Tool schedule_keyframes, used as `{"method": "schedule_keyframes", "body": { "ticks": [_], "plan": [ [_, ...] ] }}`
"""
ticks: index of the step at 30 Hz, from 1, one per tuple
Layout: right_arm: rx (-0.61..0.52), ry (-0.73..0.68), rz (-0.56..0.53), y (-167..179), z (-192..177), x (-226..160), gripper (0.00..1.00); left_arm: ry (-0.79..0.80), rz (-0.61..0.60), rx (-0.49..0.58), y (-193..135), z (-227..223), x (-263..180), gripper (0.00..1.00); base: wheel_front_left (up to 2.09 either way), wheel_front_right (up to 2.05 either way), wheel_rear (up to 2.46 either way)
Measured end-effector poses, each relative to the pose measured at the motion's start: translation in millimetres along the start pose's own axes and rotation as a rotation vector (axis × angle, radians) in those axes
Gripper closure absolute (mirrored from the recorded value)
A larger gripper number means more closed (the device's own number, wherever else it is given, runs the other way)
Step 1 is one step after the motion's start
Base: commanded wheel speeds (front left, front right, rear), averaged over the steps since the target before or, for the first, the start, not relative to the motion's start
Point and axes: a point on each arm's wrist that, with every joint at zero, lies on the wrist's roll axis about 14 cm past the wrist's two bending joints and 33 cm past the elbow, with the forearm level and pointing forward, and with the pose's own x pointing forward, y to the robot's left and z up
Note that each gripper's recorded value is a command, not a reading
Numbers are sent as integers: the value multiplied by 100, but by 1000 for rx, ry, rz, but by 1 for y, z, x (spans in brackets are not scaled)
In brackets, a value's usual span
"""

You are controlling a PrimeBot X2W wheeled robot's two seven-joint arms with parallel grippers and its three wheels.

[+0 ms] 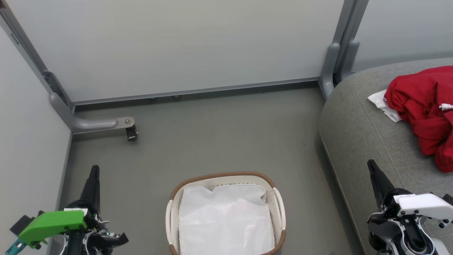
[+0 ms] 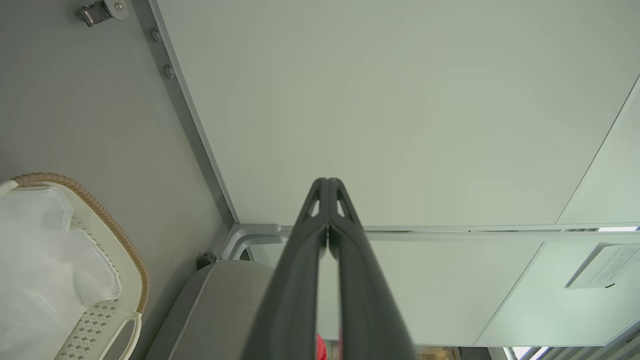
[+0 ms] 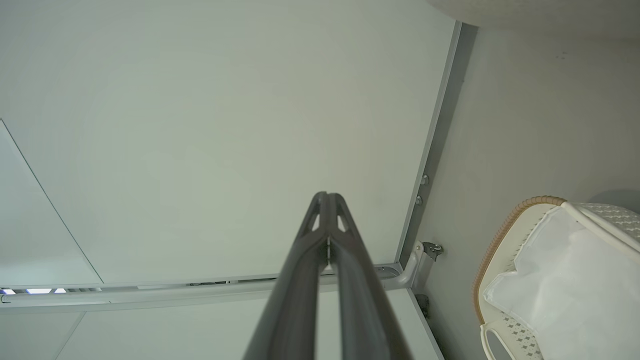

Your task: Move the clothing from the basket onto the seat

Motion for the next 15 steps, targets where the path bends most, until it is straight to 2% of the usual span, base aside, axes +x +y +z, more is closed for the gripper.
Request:
{"method": "schedule_keyframes", "body": {
  "ticks": [15],
  "plan": [
    [8,0,2,1,0,0,100,-2,-6,-7,-2,0,1,100,0,0,0]
  ]
}}
